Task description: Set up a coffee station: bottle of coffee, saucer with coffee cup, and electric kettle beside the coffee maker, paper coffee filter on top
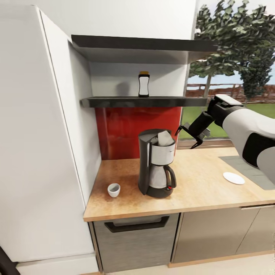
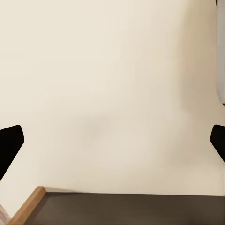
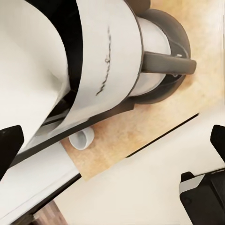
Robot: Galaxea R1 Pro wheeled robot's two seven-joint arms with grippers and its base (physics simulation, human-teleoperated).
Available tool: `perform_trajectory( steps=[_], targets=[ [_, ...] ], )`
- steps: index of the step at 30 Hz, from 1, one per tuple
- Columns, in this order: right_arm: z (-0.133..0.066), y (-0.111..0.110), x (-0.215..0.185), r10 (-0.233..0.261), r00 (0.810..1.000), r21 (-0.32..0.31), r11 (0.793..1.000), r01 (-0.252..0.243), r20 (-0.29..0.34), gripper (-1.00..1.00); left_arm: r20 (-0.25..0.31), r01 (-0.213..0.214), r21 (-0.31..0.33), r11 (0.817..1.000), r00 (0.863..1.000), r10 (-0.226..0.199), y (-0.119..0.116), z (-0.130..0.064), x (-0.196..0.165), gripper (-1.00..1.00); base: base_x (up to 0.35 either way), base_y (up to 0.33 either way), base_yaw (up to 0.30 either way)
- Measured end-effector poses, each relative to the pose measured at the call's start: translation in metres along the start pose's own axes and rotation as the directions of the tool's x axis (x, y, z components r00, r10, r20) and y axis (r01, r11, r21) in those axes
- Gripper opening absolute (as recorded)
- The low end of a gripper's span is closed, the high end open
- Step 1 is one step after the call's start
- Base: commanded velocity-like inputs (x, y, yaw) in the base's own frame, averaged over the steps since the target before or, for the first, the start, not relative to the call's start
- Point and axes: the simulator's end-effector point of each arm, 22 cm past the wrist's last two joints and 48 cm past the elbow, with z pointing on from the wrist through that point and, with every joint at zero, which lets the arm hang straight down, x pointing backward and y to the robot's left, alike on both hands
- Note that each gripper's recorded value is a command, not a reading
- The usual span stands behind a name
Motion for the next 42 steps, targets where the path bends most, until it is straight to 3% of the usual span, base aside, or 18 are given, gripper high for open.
perform_trajectory(
  steps=[18,27,29,31,35,39,41,42],
  targets=[
    [-0.001,-0.006,-0.004,0.002,1.000,0.015,1.000,-0.003,0.010,1.00,0.000,-0.002,0.000,1.000,1.000,0.002,0.000,0.000,0.000,1.00,-0.005,-0.027,0.000],
    [0.001,-0.040,-0.021,0.051,0.999,0.041,0.998,-0.051,0.019,1.00,0.005,0.000,-0.002,1.000,1.000,0.000,0.001,0.000,-0.003,1.00,-0.101,-0.116,-0.016],
    [0.002,-0.050,-0.024,0.053,0.998,0.063,0.996,-0.055,0.028,1.00,0.010,0.002,-0.003,1.000,1.000,-0.002,0.002,0.000,-0.006,1.00,-0.007,-0.007,-0.217],
    [0.006,-0.069,-0.030,0.043,0.998,0.128,0.991,-0.050,0.051,1.00,0.018,0.005,-0.005,1.000,1.000,-0.005,0.002,0.000,-0.011,1.00,-0.002,-0.002,-0.269],
    [0.009,-0.082,-0.032,0.034,0.997,0.175,0.984,-0.044,0.064,1.00,0.027,0.010,-0.006,1.000,1.000,-0.010,0.003,0.001,-0.016,1.00,-0.001,-0.001,-0.284],
    [0.036,-0.109,-0.022,0.032,0.999,0.243,0.969,-0.040,0.036,1.00,0.035,0.015,-0.008,1.000,0.999,-0.015,0.004,0.001,-0.020,1.00,0.000,0.000,-0.289],
    [0.048,-0.127,-0.018,0.019,0.999,0.294,0.955,-0.026,0.026,1.00,0.040,0.017,-0.008,1.000,0.999,-0.017,0.004,0.001,-0.022,1.00,0.000,0.000,-0.290],
    [0.060,-0.161,-0.017,0.009,1.000,0.385,0.923,-0.019,0.027,1.00,0.049,0.019,-0.008,1.000,0.999,-0.018,0.005,0.001,-0.024,1.00,0.000,0.000,-0.290]
  ],
)
